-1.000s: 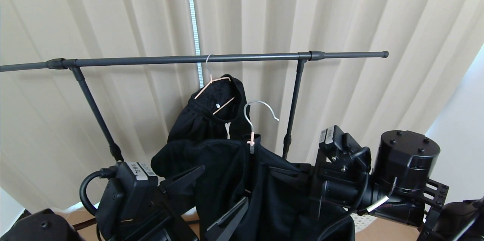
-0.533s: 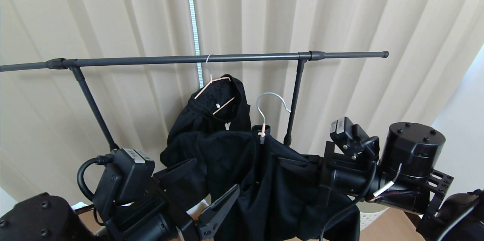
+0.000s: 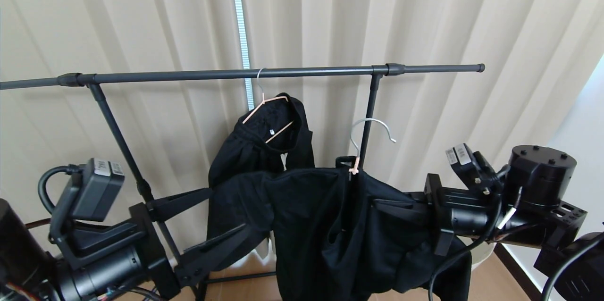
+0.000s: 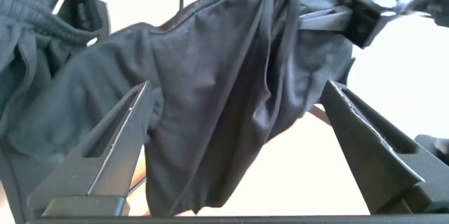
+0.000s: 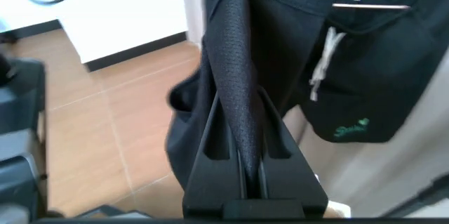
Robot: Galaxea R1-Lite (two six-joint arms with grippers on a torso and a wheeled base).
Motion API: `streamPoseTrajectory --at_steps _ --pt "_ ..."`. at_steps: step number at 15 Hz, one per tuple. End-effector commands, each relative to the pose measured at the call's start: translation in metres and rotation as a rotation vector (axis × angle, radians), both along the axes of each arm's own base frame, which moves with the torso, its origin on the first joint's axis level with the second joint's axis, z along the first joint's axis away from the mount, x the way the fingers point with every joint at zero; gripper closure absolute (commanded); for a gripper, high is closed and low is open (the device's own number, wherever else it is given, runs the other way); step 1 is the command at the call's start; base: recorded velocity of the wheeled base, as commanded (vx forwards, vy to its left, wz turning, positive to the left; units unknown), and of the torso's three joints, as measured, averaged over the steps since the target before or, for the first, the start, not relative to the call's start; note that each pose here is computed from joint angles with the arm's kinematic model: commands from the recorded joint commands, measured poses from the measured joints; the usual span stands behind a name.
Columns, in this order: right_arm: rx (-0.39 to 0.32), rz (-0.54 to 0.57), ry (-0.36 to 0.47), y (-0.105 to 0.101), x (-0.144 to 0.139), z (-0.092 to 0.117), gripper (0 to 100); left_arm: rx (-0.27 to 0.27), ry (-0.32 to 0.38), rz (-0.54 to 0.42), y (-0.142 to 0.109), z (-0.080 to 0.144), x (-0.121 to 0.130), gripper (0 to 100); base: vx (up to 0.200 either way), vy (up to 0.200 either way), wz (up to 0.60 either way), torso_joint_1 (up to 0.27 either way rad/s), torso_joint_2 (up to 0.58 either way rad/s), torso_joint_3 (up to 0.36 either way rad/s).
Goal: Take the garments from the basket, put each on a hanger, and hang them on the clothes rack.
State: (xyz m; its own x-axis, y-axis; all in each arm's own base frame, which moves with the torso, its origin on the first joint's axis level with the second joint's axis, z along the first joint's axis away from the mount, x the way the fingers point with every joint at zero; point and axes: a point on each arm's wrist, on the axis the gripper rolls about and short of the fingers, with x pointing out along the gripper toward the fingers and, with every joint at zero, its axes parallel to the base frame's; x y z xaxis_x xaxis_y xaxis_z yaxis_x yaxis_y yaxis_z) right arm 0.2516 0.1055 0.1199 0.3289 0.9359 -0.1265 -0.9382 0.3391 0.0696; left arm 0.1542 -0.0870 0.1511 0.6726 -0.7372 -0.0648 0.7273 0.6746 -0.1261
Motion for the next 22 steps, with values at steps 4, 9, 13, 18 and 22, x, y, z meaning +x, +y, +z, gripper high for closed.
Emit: streamPoseTrajectory --at_steps 4,9,13,18,22 --pt "0.037 0.095 0.001 -0.024 0.001 0.003 100 -0.018 0.096 -0.007 0.038 -0.011 0.020 0 0.000 0.000 0.00 0.000 0.00 0.000" --pt "0.047 0.108 -0.022 -0.026 -0.005 0.011 100 -0.002 0.177 -0.010 0.035 -0.026 0.029 0 0.000 0.000 0.00 0.000 0.00 0.000" --pt "0.054 0.108 -0.042 -0.028 -0.012 0.019 100 0.007 0.208 -0.014 0.033 -0.033 0.033 0 0.000 0.000 0.00 0.000 0.00 0.000" --pt "0.058 0.118 -0.057 -0.028 -0.019 0.023 100 0.002 0.198 -0.008 0.034 -0.033 0.037 0 0.000 0.000 0.00 0.000 0.00 0.000" --pt "0.067 0.168 -0.068 -0.029 -0.024 0.027 100 0.003 0.202 -0.006 0.032 -0.038 0.042 0 0.000 0.000 0.00 0.000 0.00 0.000"
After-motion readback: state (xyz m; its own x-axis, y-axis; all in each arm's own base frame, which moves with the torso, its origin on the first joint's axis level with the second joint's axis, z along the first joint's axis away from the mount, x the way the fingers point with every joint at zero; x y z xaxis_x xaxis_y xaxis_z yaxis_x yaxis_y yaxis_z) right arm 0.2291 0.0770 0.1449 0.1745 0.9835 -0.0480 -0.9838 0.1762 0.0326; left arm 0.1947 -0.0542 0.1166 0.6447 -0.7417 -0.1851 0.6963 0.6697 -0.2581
